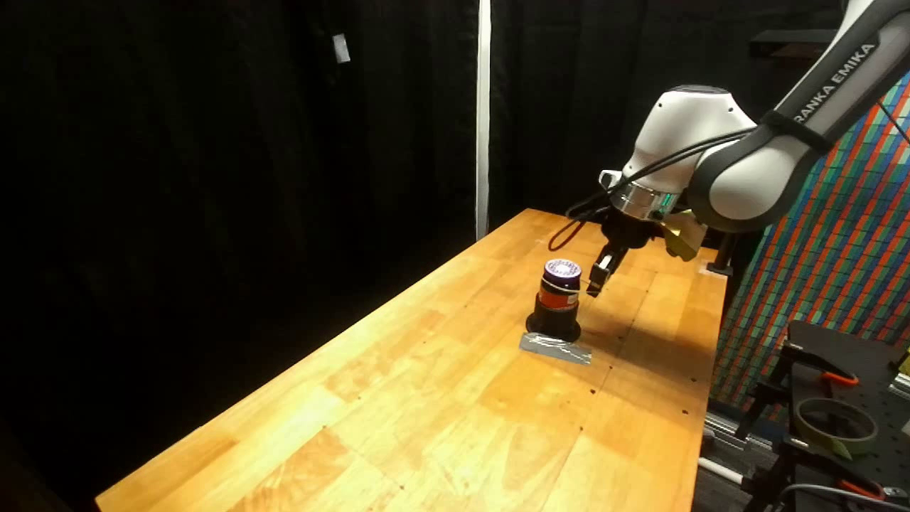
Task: Put the rubber band on the jar.
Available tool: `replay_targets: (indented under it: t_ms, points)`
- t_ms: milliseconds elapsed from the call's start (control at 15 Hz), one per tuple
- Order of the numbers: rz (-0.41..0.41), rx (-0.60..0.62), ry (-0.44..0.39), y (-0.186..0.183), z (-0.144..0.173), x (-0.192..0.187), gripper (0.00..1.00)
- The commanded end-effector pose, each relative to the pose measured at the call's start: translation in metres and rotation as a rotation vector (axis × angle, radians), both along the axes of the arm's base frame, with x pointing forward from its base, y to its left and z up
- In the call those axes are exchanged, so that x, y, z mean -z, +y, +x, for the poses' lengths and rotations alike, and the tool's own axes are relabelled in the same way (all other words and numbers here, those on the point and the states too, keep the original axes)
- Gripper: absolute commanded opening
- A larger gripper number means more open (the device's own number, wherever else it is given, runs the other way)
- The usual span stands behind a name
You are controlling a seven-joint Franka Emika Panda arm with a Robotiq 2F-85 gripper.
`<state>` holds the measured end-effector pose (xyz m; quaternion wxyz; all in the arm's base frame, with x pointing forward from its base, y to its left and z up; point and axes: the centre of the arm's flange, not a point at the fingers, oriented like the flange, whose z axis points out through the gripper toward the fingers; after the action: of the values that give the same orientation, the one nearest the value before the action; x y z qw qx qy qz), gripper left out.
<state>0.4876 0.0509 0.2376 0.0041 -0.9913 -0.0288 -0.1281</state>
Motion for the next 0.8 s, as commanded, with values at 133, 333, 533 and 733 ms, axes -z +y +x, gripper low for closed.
replay_targets:
  t_ms: [133, 333, 533, 733]
  points:
    - [0.003, -0.055, -0.275, -0.007, -0.083, -0.014, 0.01]
    - [0.059, -0.058, -0.396, -0.008, -0.106, -0.016, 0.01]
    - [0.122, -0.078, -0.519, 0.006, -0.105, -0.02, 0.01]
    - [0.154, -0.133, -0.614, 0.024, -0.115, -0.015, 0.01]
